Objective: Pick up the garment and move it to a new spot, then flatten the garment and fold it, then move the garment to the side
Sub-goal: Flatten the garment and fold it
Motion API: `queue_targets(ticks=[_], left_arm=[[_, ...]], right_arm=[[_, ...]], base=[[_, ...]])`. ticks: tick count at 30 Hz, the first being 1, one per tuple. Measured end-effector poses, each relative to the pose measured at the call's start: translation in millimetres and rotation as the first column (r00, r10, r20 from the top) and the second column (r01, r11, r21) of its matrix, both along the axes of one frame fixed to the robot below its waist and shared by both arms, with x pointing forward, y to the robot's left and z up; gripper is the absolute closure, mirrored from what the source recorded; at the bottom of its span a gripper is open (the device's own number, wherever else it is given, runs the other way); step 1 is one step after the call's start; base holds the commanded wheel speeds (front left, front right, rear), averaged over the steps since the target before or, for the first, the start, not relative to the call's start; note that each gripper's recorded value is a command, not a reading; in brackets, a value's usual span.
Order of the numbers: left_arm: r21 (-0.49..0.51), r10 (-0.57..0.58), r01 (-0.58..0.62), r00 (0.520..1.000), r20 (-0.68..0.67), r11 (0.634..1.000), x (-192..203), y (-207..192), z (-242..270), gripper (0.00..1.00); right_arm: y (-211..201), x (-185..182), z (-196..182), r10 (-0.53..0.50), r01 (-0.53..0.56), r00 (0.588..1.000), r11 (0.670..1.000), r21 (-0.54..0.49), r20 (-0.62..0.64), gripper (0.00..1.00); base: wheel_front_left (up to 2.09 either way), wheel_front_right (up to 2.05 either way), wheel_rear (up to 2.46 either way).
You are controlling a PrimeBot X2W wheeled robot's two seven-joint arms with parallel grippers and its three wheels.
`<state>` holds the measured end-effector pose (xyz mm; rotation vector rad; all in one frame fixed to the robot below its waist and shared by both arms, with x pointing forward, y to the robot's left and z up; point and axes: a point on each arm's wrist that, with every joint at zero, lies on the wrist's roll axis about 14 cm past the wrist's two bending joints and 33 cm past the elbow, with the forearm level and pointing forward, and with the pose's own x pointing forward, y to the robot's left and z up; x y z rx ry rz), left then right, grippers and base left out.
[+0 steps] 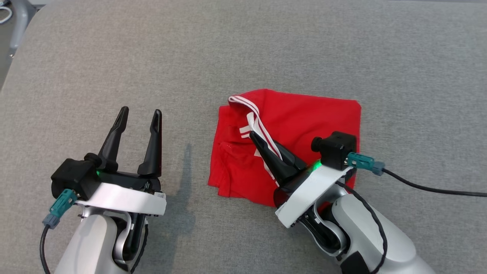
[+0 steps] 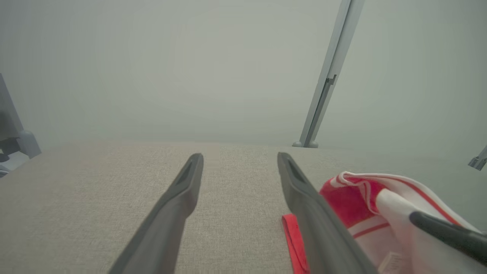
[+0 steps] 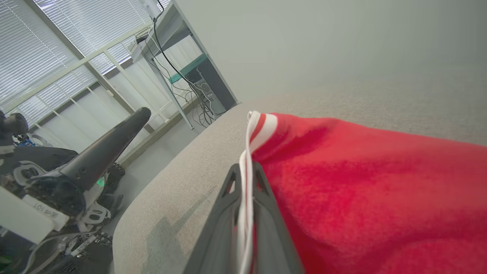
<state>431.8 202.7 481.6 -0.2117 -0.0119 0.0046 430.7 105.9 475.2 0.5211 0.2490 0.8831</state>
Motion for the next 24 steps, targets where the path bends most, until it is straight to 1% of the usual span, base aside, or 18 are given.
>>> queue_targets(ticks=[2,9,12,13,14,16,20,22,24], left_arm=[[0.001,0.002,-0.002,1.0,-0.005,1.0,0,1,-2,0.0],[-0.005,-0.014,0.014,1.0,-0.014,1.0,3,-4,-7,0.0],[-0.003,-0.024,0.024,1.0,-0.014,1.0,5,-6,-7,0.0],[-0.003,-0.026,0.026,1.0,-0.014,1.0,6,-7,-8,0.0],[0.0,-0.028,0.028,0.999,-0.016,1.0,6,-7,-8,0.0],[0.0,-0.032,0.032,0.999,-0.018,0.999,7,-8,-9,0.0],[0.004,-0.037,0.037,0.999,-0.016,0.999,10,-10,-10,0.0],[0.002,-0.04,0.04,0.999,-0.016,0.999,12,-11,-10,0.0],[0.0,-0.045,0.045,0.999,-0.015,0.999,13,-14,-11,0.0]], right_arm=[[3,0,-7,0.004,-0.004,1.0,1.0,0.004,-0.014,1.0],[20,-3,-4,0.052,-0.05,0.998,0.998,0.048,-0.028,1.0],[24,-5,-7,0.068,-0.066,0.997,0.997,0.05,-0.042,1.0],[25,-6,-9,0.075,-0.073,0.996,0.996,0.045,-0.051,0.58],[26,-6,-10,0.078,-0.076,0.995,0.996,0.045,-0.054,0.0],[27,-5,-11,0.085,-0.083,0.995,0.996,0.038,-0.053,0.0],[28,-2,1,0.088,-0.086,0.996,0.994,0.061,-0.028,0.0],[25,5,15,0.066,-0.066,0.998,0.993,0.094,0.0,0.0],[16,17,34,0.02,-0.026,0.999,0.992,0.127,0.05,0.0]], base=[[0.0,0.0,0.0],[0.0,0.0,0.0],[0.0,0.0,0.0],[0.0,0.0,0.0],[0.0,0.0,0.0],[0.0,0.0,0.0],[0.0,0.0,0.0],[0.0,0.0,0.0],[0.0,0.0,0.0]])
